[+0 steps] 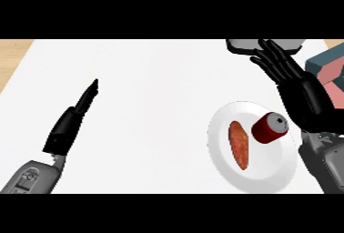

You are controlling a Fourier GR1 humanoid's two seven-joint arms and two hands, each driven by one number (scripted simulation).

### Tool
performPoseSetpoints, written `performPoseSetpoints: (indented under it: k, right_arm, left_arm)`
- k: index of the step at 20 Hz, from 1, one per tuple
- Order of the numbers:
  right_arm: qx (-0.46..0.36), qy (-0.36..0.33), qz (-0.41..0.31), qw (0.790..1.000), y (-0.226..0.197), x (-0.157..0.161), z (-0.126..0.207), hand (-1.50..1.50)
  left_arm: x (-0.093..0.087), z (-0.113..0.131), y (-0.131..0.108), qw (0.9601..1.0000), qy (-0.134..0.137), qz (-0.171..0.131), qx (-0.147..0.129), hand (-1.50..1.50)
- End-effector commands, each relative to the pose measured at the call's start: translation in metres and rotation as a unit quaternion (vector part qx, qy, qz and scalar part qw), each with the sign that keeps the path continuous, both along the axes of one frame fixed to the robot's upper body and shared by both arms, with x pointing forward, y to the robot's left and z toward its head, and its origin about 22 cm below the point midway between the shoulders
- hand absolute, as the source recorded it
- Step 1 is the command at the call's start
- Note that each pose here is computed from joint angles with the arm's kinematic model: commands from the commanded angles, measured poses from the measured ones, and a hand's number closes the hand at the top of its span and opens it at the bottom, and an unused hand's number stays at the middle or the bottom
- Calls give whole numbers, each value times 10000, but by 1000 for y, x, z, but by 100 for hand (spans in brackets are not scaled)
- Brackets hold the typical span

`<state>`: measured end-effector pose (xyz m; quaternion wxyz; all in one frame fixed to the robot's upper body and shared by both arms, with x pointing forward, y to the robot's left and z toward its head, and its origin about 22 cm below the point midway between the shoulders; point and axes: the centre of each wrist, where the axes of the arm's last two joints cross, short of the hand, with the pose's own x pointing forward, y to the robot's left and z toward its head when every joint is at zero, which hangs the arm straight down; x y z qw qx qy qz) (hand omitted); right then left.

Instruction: Pick the can from the plate and place it in the cardboard box

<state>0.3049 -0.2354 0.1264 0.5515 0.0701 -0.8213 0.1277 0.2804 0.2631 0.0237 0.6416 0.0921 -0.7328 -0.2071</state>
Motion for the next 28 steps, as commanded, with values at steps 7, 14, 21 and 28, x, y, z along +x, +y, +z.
performPoseSetpoints:
  k: [7, 14, 21, 28]
  right_arm:
    - [2048, -2074, -1965, 9362, -75, -25, -15, -150]
    - [-829, -2456, -3409, 9036, -193, -142, -137, -150]
    - [-2941, -1770, -3202, 8830, -212, -221, -140, -150]
    - [-3140, -1147, -3004, 8933, -138, -248, -86, -150]
  left_arm:
    - [-17, -26, 37, 9934, 639, 943, 165, 0]
    - [-28, -37, 37, 9917, 811, 979, 167, 0]
    - [-27, -47, 26, 9915, 902, 916, 196, 0]
    - [-10, -23, 34, 9920, 838, 894, 298, 0]
